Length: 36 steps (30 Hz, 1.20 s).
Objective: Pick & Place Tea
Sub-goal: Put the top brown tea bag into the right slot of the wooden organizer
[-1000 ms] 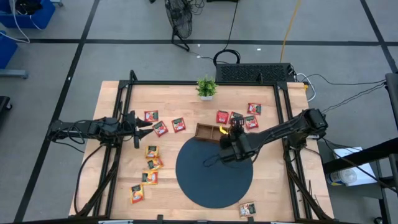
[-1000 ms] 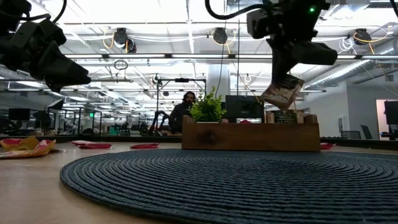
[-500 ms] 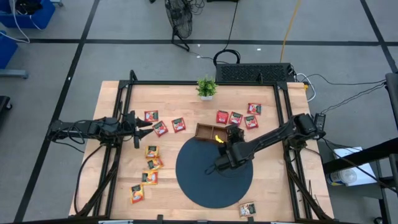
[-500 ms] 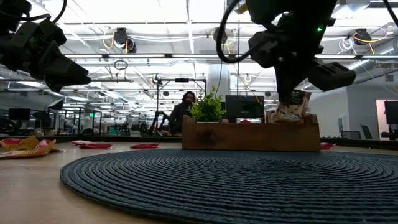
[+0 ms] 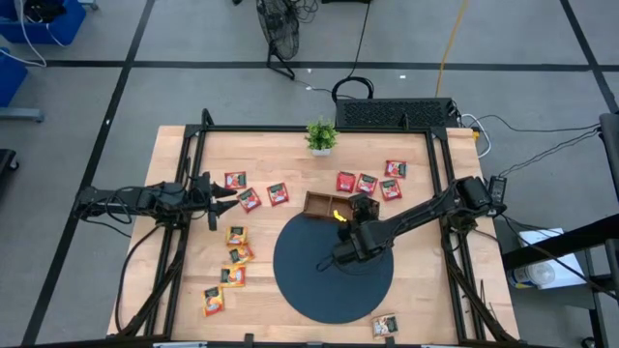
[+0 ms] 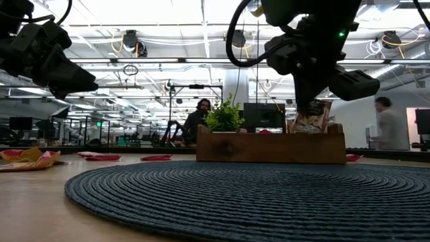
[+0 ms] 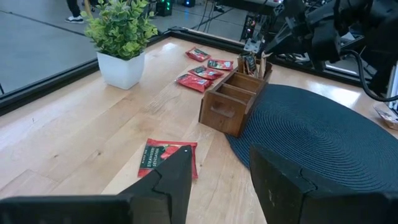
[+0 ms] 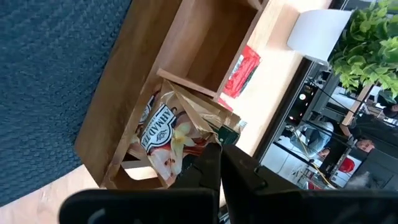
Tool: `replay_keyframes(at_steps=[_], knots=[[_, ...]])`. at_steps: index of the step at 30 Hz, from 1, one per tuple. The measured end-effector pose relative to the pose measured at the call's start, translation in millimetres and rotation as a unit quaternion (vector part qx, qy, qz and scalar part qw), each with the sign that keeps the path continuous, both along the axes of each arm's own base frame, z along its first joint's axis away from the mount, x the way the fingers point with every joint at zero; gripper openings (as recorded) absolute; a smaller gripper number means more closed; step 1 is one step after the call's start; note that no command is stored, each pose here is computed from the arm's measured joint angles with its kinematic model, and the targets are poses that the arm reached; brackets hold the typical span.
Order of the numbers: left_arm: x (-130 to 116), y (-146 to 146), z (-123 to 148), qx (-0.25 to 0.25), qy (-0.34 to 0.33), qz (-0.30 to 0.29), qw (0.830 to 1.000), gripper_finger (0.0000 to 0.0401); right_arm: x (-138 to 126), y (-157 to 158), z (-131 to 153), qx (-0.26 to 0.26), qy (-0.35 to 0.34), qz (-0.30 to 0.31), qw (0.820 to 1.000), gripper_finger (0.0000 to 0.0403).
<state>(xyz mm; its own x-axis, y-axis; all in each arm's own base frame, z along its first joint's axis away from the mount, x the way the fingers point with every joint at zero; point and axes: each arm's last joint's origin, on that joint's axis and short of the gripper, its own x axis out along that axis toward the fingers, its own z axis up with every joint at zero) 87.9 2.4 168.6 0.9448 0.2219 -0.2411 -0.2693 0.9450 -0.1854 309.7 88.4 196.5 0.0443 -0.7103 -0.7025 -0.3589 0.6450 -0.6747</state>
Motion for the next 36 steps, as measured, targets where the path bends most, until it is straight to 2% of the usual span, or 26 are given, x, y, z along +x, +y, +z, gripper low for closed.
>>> replay_keyframes(at_steps=[6, 15, 20, 24, 27, 30, 36], knots=[[0.0, 0.0, 0.0, 0.000, 0.000, 0.000, 1.000, 0.0161, -0.2, -3.0, -4.6, 0.022, 0.012, -0.013, 1.000, 0.0000], [0.0, 0.0, 0.0, 0.000, 0.000, 0.000, 1.000, 0.0161, -0.8, -5.1, -18.5, 0.024, 0.001, -0.006, 1.000, 0.0000], [0.0, 0.0, -0.1, 0.000, 0.000, 0.000, 1.000, 0.0161, 1.7, -6.1, -17.7, -0.008, -0.021, 0.003, 1.000, 0.0000], [0.0, 0.0, 0.0, 0.000, 0.000, 0.000, 1.000, 0.0161, 3.6, -6.0, -17.8, -0.010, -0.039, -0.001, 0.999, 0.0002], [0.0, 0.0, 0.0, 0.000, 0.000, 0.000, 1.000, 0.0161, 4.0, -7.3, -18.8, 0.012, -0.036, -0.014, 0.999, 0.0018], [0.0, 0.0, 0.0, 0.000, 0.000, 0.000, 1.000, 0.0161, 4.3, -9.5, -18.5, 0.006, -0.053, -0.031, 0.998, 0.0047], [0.0, 0.0, 0.0, 0.000, 0.000, 0.000, 1.000, 0.0161, 5.6, -11.7, -15.4, -0.058, -0.097, -0.031, 0.993, 0.0102]])
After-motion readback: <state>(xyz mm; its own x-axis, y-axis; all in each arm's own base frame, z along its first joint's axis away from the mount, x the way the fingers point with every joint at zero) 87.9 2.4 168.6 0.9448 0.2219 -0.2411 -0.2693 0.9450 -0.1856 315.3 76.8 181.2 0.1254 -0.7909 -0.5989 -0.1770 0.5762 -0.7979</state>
